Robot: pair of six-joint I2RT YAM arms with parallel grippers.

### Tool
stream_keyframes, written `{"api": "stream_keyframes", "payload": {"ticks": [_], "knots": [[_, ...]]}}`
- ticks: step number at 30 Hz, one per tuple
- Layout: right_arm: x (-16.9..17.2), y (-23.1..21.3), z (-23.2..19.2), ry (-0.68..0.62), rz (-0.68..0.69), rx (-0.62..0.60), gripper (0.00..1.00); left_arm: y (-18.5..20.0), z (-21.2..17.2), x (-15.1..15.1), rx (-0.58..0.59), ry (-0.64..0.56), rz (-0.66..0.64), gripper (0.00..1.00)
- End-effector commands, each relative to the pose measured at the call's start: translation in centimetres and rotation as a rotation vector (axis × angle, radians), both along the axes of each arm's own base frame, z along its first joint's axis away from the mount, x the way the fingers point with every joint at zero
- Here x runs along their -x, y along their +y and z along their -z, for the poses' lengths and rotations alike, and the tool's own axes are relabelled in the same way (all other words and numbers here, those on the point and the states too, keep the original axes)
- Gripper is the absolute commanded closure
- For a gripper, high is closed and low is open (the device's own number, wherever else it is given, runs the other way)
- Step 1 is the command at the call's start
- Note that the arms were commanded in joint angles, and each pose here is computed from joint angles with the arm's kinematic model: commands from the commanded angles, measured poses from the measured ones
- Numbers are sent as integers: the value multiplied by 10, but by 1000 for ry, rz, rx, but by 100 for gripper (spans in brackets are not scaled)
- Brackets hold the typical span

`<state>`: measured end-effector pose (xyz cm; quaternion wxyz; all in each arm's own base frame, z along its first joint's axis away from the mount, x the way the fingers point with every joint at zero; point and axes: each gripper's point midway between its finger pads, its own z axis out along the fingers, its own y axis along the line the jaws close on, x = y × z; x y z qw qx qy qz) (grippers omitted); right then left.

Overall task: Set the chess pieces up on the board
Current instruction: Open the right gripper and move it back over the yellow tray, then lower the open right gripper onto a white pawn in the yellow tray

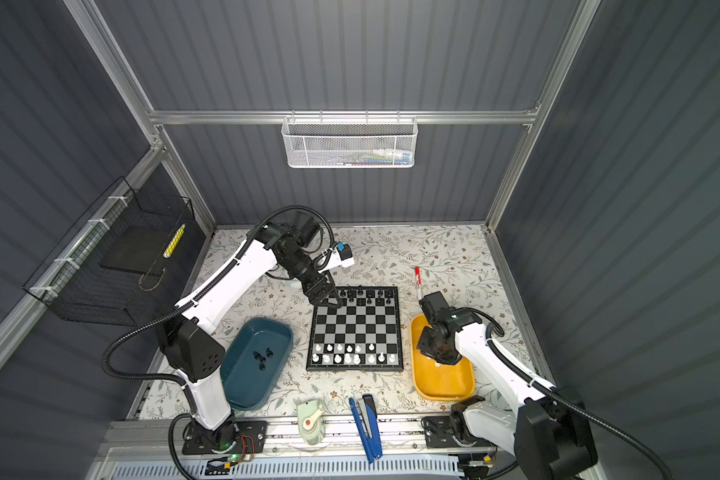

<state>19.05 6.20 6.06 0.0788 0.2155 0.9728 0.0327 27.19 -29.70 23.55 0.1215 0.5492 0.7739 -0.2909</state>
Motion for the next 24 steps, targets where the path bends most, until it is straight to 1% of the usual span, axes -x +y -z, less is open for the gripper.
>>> {"api": "stream_keyframes", "payload": {"ticks": [1,16,24], "knots": [[1,-2,4,8,-12,8,73,1,-4,8,4,26,8,7],[-4,-5,13,36,-31,17,73,4,0,8,-14,21,2,6],[-6,-1,21,56,-44,1,74,3,2,8,-16,30,2,6]]}}
